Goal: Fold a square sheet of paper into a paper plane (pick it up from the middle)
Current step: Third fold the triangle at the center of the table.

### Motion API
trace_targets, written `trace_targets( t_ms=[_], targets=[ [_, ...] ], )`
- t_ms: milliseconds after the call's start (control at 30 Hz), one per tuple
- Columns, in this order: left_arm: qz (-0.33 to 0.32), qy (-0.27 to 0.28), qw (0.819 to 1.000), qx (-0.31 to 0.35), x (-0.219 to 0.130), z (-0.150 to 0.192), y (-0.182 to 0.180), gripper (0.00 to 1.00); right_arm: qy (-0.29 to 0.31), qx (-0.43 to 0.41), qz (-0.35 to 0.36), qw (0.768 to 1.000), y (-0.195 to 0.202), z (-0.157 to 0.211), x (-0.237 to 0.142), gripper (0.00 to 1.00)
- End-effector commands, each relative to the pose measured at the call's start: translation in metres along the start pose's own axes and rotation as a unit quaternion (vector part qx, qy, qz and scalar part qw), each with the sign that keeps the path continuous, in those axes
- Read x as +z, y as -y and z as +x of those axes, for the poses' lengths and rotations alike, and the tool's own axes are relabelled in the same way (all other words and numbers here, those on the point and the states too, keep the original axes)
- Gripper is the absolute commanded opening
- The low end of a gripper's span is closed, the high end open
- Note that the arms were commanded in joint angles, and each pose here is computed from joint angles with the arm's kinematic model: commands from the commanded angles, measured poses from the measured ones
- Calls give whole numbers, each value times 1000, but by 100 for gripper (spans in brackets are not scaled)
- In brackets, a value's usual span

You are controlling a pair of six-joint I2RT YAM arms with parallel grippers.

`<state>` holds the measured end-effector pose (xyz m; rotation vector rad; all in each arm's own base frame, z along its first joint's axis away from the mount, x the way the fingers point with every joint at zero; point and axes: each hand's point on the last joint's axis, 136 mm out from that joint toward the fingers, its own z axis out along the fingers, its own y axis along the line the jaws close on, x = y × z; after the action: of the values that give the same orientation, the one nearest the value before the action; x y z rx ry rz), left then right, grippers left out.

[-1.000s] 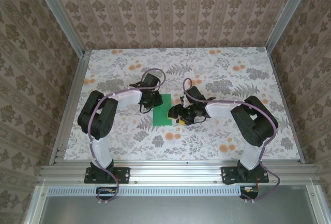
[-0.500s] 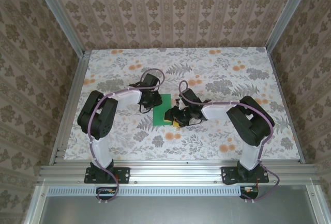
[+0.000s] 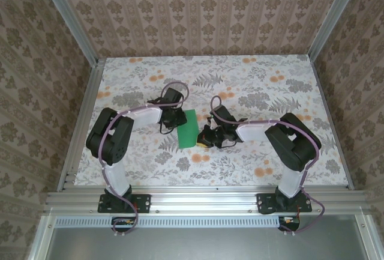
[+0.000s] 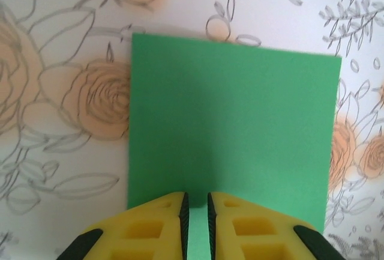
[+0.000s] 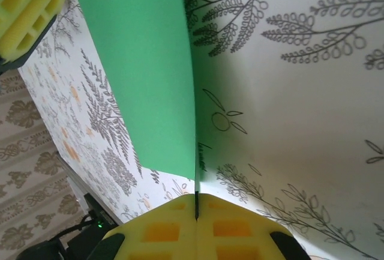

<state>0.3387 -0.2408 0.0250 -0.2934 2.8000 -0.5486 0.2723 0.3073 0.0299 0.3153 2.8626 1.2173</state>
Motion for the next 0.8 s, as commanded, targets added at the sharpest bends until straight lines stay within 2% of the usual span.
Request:
trace_targets(
  t_ms=[0, 167, 300, 567, 767],
  targets=[
    [44, 7, 999, -1, -24, 0, 17, 24, -15, -29, 16, 999, -3, -1, -10, 0],
    [79, 26, 996, 20, -45, 0, 26, 29, -88, -85, 49, 991, 5, 18, -18, 0],
    [56, 20, 997, 39, -40, 0, 17, 28, -111, -100, 69, 986, 11, 22, -20, 0],
    [17, 4, 999, 34, -16, 5, -3, 20, -97, -96, 70, 988, 5, 11, -17, 2],
    [-6, -9, 999, 30, -2, 11, -16, 16, -67, -69, 60, 994, 3, -1, -10, 12]
  ],
)
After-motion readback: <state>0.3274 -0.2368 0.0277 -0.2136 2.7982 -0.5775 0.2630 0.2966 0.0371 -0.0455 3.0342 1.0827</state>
